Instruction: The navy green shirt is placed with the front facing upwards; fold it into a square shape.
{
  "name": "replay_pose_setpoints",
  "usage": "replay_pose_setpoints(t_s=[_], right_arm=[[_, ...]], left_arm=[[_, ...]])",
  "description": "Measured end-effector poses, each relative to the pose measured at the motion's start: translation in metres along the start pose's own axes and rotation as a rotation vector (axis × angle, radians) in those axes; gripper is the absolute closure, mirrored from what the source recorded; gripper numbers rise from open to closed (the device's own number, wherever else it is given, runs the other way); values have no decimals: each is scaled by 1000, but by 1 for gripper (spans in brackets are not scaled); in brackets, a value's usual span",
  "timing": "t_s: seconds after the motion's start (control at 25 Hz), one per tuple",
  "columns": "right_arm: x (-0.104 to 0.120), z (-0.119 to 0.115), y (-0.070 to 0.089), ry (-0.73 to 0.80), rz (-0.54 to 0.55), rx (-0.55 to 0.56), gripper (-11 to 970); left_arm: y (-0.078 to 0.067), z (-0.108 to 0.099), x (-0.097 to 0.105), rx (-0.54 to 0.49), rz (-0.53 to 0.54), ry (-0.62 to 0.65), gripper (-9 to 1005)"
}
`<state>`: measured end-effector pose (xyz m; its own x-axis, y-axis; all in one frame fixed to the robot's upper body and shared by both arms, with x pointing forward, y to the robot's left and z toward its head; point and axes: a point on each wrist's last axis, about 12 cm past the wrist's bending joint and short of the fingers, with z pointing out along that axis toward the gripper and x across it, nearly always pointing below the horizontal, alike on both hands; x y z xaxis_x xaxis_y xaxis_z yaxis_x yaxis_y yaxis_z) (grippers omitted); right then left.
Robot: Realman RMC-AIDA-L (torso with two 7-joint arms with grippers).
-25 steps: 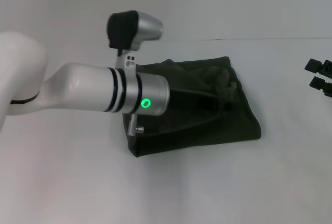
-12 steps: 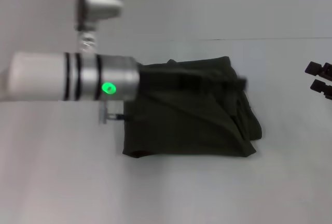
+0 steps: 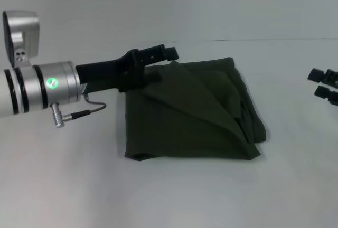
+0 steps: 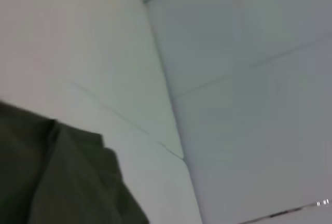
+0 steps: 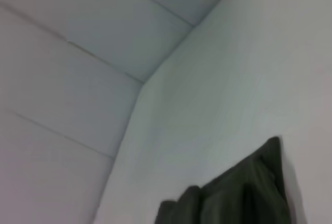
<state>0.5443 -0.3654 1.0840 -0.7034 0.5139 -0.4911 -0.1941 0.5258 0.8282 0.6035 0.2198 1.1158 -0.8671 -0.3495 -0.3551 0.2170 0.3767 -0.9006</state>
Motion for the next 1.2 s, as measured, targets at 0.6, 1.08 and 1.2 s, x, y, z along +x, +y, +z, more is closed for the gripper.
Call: replay_pose_setpoints(t_s=[0.6, 1.08, 1.2], right_arm=[[-44, 96, 87, 462, -639, 78, 95], [-16, 180, 155, 645, -1094, 173, 94], [-4, 190, 157, 680, -1116, 191, 94]], left_arm=[[33, -101, 8, -43, -15, -224, 61], [39, -114, 13, -34, -28, -286, 62], [41, -115, 14, -35, -33, -296, 62]])
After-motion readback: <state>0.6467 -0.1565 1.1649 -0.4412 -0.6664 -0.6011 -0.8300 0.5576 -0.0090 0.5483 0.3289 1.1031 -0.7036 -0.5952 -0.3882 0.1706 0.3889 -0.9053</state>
